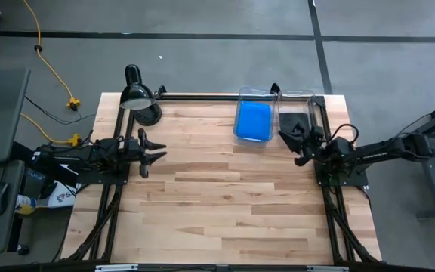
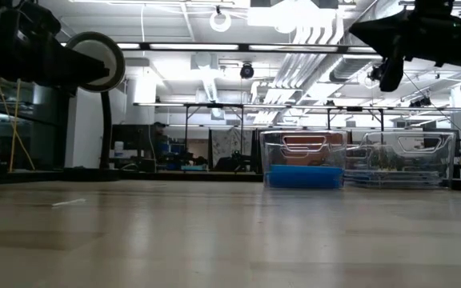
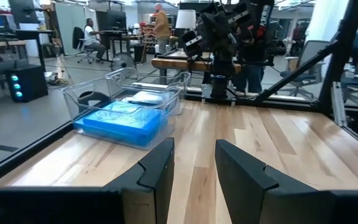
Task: Pick & place jewel cases by type
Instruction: Return to Home Position
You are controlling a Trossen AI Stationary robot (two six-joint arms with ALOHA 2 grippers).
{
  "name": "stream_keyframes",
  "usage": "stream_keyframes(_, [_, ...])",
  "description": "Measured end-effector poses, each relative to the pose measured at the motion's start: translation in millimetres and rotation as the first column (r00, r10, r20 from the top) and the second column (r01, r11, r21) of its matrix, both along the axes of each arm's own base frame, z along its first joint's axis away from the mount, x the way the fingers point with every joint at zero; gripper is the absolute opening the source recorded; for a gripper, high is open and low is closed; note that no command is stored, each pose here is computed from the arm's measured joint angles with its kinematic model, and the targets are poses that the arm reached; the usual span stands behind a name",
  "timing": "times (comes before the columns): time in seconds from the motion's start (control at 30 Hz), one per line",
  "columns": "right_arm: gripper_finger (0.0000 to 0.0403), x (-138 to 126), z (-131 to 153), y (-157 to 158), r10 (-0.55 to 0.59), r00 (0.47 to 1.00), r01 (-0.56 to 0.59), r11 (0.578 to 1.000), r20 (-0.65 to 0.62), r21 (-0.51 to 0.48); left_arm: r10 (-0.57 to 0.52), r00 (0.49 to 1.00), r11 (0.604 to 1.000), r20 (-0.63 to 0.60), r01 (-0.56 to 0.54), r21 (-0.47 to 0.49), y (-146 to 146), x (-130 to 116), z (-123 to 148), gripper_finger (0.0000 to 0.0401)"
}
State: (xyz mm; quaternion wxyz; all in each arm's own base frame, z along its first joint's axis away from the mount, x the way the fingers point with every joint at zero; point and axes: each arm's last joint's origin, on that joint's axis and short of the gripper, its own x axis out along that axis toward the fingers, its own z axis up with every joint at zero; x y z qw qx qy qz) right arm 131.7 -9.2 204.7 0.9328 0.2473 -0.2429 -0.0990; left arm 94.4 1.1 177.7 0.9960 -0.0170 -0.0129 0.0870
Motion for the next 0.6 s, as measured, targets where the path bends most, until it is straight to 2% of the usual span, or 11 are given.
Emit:
stream_keyframes(0.23, [0.0, -4.9, -0.1, 1.0, 0.031, 0.999, -0.031, 0.999, -0.026, -0.019, 0.101, 0.995, 0.995, -0.005, -0.101, 0.0, 2.8, -0.7, -0.1, 0.0117])
stream_keyframes(0.4, [0.0, -8.4, -4.0, 2.2, 0.079, 0.994, -0.08, 0.997, -0.082, -0.01, 0.162, 0.987, 0.986, -0.014, -0.161, 0.047, 4.5, -1.4, 0.1, 0.0117])
stream_keyframes(0.5, [0.0, -11.9, -5.1, 3.1, 0.108, 0.989, -0.111, 0.994, -0.103, -0.017, 0.149, 0.988, 0.982, -0.031, -0.144, 0.123, 4.1, -1.2, -0.2, 0.0117])
stream_keyframes(0.6, [0.0, -16.1, -8.4, 3.7, 0.132, 0.981, -0.134, 0.991, -0.141, -0.005, 0.154, 0.986, 0.958, -0.065, -0.133, 0.253, 4.0, -1.3, -1.0, 0.0117])
